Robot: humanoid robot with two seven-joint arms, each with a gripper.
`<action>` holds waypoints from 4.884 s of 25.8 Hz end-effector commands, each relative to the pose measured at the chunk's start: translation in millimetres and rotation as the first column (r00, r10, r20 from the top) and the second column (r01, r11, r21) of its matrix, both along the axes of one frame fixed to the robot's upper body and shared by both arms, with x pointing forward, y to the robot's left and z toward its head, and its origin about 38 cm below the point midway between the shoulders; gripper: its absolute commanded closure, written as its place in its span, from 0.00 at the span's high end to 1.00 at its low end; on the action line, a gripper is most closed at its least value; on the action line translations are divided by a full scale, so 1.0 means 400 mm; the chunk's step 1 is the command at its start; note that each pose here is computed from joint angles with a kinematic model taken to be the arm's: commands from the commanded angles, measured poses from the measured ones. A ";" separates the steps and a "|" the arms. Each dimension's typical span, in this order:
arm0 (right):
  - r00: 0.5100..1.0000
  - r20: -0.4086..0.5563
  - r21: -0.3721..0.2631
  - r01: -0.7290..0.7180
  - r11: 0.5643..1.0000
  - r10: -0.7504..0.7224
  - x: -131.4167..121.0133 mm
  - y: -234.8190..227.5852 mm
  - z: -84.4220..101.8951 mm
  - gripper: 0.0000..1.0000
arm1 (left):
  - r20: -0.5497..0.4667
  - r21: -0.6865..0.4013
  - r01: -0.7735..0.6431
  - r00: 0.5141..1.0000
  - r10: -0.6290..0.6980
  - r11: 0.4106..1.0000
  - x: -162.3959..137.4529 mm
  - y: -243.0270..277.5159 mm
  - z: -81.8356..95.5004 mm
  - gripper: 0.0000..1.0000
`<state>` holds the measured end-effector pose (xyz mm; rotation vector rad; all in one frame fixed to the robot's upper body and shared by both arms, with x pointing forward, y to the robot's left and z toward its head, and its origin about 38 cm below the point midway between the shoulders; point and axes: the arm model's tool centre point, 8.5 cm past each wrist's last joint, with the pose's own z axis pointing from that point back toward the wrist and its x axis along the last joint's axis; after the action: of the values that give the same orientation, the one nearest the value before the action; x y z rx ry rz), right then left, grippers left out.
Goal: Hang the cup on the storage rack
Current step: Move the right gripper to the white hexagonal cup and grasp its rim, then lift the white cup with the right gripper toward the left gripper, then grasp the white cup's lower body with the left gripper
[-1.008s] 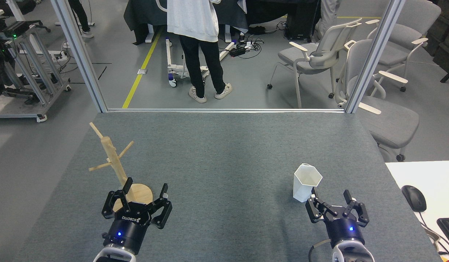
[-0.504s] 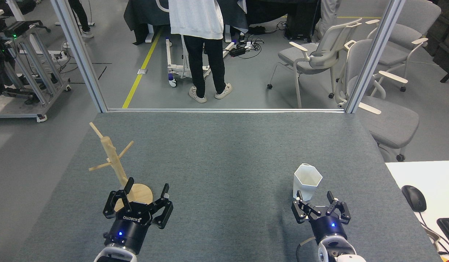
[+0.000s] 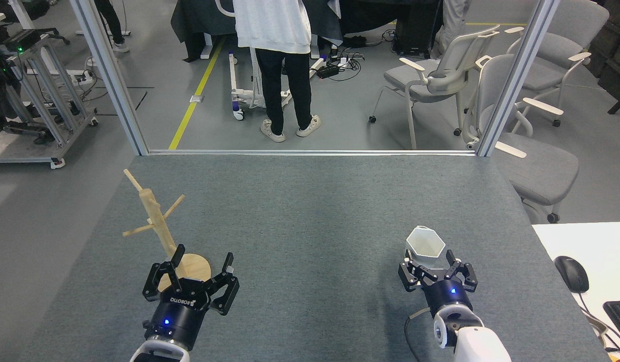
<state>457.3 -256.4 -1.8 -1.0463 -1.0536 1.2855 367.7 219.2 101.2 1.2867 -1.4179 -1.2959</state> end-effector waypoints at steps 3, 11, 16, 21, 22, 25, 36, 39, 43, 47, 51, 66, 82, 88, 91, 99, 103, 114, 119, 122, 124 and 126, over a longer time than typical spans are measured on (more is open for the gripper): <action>1.000 -0.017 -0.002 0.005 1.000 -0.005 0.033 0.000 0.007 0.99 | 0.000 -0.006 0.001 1.000 -0.001 1.000 0.001 -0.005 0.000 1.00; 1.000 -0.016 0.000 0.007 1.000 -0.007 0.061 0.005 0.022 0.98 | -0.007 -0.005 0.000 1.000 0.000 1.000 0.002 -0.001 -0.003 1.00; 1.000 -0.027 -0.012 -0.014 1.000 0.014 0.066 0.018 0.018 0.81 | -0.001 -0.011 -0.005 1.000 0.005 1.000 0.006 -0.004 0.000 1.00; 0.999 -0.025 -0.010 -0.022 1.000 0.022 0.066 0.017 0.020 0.53 | 0.002 -0.004 0.004 1.000 -0.004 1.000 -0.005 0.000 0.003 1.00; 0.999 -0.020 -0.009 -0.025 1.000 0.025 0.069 0.019 0.026 0.47 | 0.002 -0.006 0.004 1.000 -0.004 1.000 -0.006 -0.001 0.003 1.00; 0.999 0.037 -0.007 -0.038 0.999 0.038 0.087 0.029 0.079 0.38 | 0.008 -0.007 0.010 1.000 -0.010 1.000 -0.007 -0.005 0.007 1.00; 0.958 0.167 -0.011 -0.233 0.972 0.231 0.030 0.167 0.321 0.23 | -0.033 -0.051 0.156 0.987 -0.158 0.986 -0.053 -0.037 -0.019 1.00; 0.943 0.161 -0.003 -0.294 0.956 0.291 -0.020 0.237 0.380 0.17 | -0.031 -0.078 0.259 0.965 -0.262 0.963 -0.054 -0.069 -0.024 1.00; 0.932 0.179 0.034 -0.325 0.945 0.315 -0.057 0.383 0.428 0.13 | -0.061 -0.084 0.425 0.901 -0.430 0.901 -0.051 -0.163 -0.042 0.99; 0.948 0.167 0.051 -0.284 0.957 0.272 -0.072 0.517 0.476 0.13 | -0.085 -0.172 0.412 0.899 -0.430 0.895 -0.055 -0.233 -0.068 0.98; 0.963 0.149 0.008 -0.230 0.973 0.226 -0.100 0.604 0.507 0.13 | -0.154 -0.201 0.301 0.930 -0.333 0.932 -0.050 -0.275 -0.072 0.98; 0.972 0.083 -0.026 -0.217 0.976 0.218 -0.110 0.685 0.539 0.13 | -0.090 -0.254 0.158 0.978 -0.186 0.954 -0.013 -0.348 -0.015 0.99; 0.979 0.004 -0.057 -0.205 0.977 0.205 -0.084 0.677 0.579 0.14 | -0.070 -0.185 0.172 0.980 -0.187 0.968 0.097 -0.348 0.012 0.99; 0.979 0.002 -0.057 -0.205 0.977 0.205 -0.084 0.678 0.577 0.14 | -0.073 -0.175 0.167 0.981 -0.182 0.970 0.115 -0.346 0.010 0.99; 0.979 -0.003 -0.058 -0.202 0.978 0.202 -0.083 0.677 0.572 0.15 | -0.061 -0.169 0.167 0.982 -0.180 0.971 0.127 -0.344 0.023 0.99; 0.980 -0.012 -0.061 -0.199 0.978 0.199 -0.082 0.675 0.564 0.15 | -0.033 -0.148 0.172 0.983 -0.179 0.974 0.169 -0.344 0.057 0.99; 0.980 -0.012 -0.060 -0.199 0.978 0.199 -0.083 0.674 0.562 0.15 | -0.036 -0.142 0.165 0.984 -0.172 0.976 0.183 -0.343 0.055 0.99; 0.979 -0.010 -0.059 -0.202 0.978 0.202 -0.084 0.679 0.562 0.16 | -0.051 -0.124 0.152 0.986 -0.160 0.980 0.228 -0.350 0.058 0.75; 0.980 -0.011 -0.063 -0.198 0.978 0.197 -0.081 0.678 0.559 0.22 | -0.046 -0.127 0.164 0.984 -0.171 0.978 0.229 -0.355 0.064 0.37; 0.981 -0.016 -0.067 -0.195 0.978 0.194 -0.079 0.676 0.553 0.23 | -0.043 -0.125 0.170 0.983 -0.177 0.977 0.228 -0.355 0.067 0.22; 0.981 -0.021 -0.069 -0.194 0.979 0.193 -0.078 0.675 0.548 0.25 | -0.042 -0.118 0.194 0.979 -0.200 0.974 0.227 -0.356 0.066 0.10; 0.981 -0.020 -0.070 -0.193 0.979 0.192 -0.078 0.674 0.547 0.27 | -0.044 -0.115 0.241 0.968 -0.247 0.964 0.222 -0.364 0.062 0.00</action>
<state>425.7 14.1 219.2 -1.0094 -1.1377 1.4942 458.3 76.0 123.8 1.0273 -1.5680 -1.3676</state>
